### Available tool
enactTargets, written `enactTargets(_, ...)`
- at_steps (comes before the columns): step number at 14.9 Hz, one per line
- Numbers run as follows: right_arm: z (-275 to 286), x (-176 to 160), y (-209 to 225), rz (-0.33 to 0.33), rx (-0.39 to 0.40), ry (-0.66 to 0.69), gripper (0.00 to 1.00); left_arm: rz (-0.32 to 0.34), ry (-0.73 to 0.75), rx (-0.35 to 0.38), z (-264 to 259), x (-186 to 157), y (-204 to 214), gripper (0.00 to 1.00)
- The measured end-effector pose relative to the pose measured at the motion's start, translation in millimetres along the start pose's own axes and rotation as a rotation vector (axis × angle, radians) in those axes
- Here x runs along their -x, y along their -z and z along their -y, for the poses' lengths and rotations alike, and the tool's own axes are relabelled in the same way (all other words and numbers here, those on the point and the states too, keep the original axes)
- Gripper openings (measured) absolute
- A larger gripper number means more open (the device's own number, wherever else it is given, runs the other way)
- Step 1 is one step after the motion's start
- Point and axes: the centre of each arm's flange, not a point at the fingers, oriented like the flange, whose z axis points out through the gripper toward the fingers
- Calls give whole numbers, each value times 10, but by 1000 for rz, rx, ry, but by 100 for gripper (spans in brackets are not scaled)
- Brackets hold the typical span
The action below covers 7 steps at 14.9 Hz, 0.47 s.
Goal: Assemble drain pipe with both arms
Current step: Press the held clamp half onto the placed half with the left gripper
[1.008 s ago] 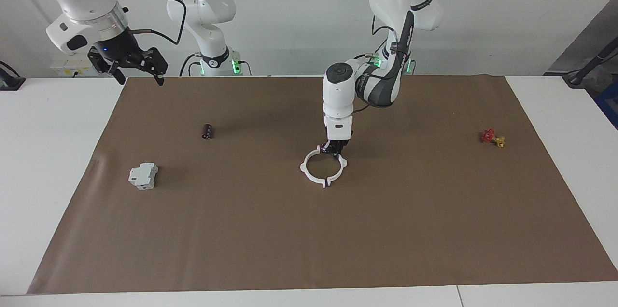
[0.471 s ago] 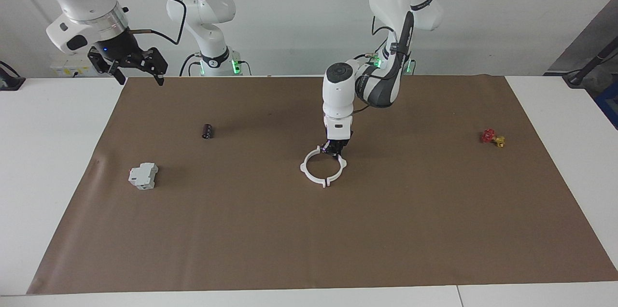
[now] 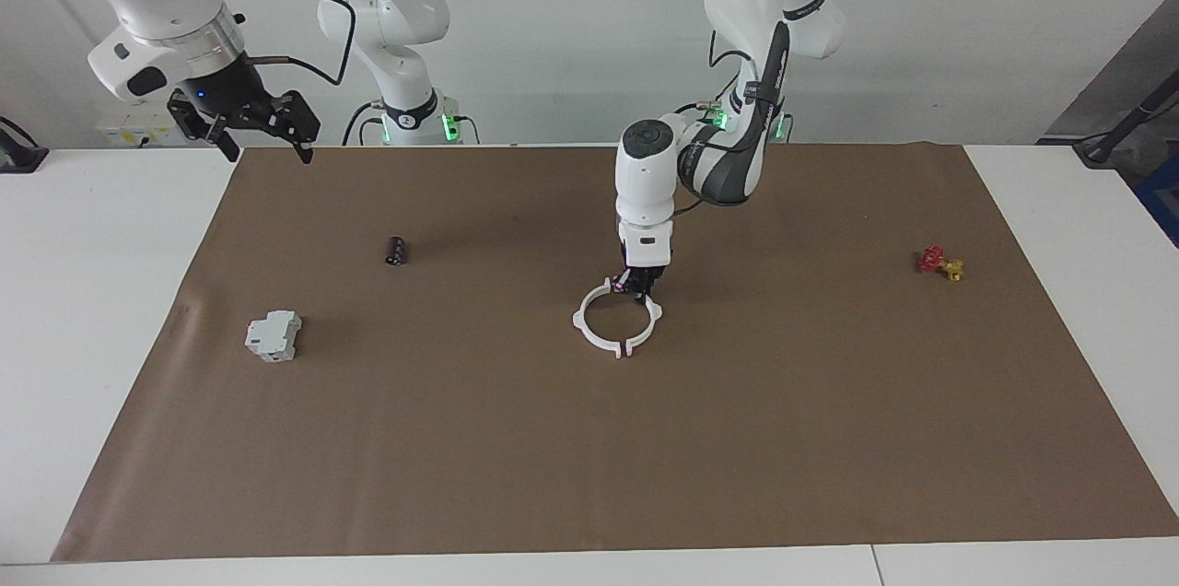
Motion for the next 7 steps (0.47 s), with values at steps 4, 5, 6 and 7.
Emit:
enactTargets(4, 0, 0, 0, 0, 0, 0, 100, 0, 16, 1, -5, 1, 5, 7)
enactTargets(5, 0, 0, 0, 0, 0, 0, 100, 0, 17, 2, -6, 1, 6, 7)
enactTargets(6, 0, 0, 0, 0, 0, 0, 100, 0, 16, 2, -6, 2, 6, 7)
enactTargets(7, 0, 0, 0, 0, 0, 0, 100, 0, 15, 1, -7, 7, 6, 7)
